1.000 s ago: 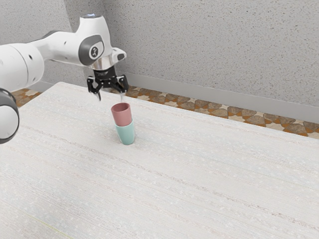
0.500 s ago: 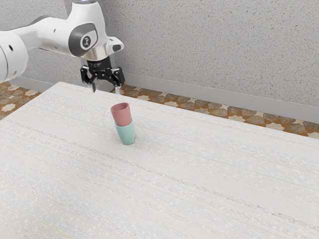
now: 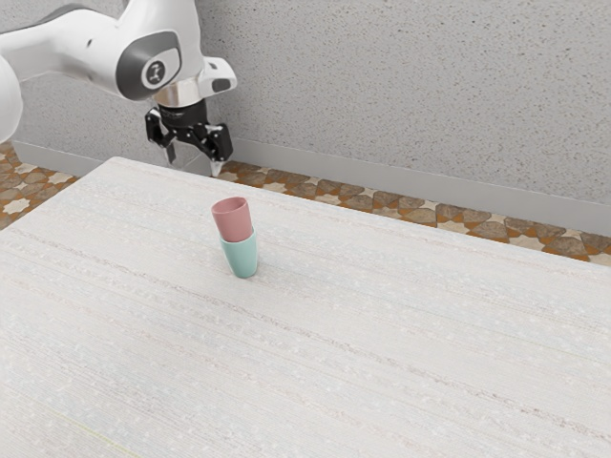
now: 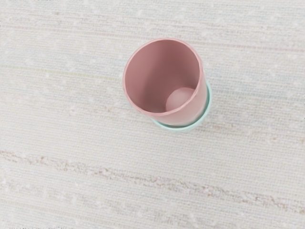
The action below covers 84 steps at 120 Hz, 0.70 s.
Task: Place the left cup onto the right cup
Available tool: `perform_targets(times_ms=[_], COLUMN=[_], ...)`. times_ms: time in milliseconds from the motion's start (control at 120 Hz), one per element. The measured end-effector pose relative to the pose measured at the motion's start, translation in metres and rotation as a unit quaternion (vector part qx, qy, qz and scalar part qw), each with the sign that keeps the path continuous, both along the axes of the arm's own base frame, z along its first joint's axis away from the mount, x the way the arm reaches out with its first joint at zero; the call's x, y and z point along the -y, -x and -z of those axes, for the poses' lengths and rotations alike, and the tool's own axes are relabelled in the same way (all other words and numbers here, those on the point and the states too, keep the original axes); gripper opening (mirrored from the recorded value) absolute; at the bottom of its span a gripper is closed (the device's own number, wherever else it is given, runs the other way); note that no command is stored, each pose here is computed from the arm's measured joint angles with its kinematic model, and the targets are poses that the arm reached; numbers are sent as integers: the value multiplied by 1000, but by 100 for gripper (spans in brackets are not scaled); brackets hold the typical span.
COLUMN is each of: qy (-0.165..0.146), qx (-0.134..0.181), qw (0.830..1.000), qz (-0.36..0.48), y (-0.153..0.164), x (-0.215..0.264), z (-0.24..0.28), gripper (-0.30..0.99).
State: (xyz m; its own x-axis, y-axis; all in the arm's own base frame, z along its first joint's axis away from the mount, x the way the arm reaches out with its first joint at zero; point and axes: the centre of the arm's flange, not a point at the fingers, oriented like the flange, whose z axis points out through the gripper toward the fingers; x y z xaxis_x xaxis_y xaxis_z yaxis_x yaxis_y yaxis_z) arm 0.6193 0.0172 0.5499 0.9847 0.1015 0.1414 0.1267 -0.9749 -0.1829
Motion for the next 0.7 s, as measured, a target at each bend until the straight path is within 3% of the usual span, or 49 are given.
perform_targets(times_ms=[325,700], qy=[-13,-8], qx=[-8,-5], qw=[999,1000], qz=[28,14], y=[38,58], x=[22,42], z=[-8,-11], gripper=[69,69])
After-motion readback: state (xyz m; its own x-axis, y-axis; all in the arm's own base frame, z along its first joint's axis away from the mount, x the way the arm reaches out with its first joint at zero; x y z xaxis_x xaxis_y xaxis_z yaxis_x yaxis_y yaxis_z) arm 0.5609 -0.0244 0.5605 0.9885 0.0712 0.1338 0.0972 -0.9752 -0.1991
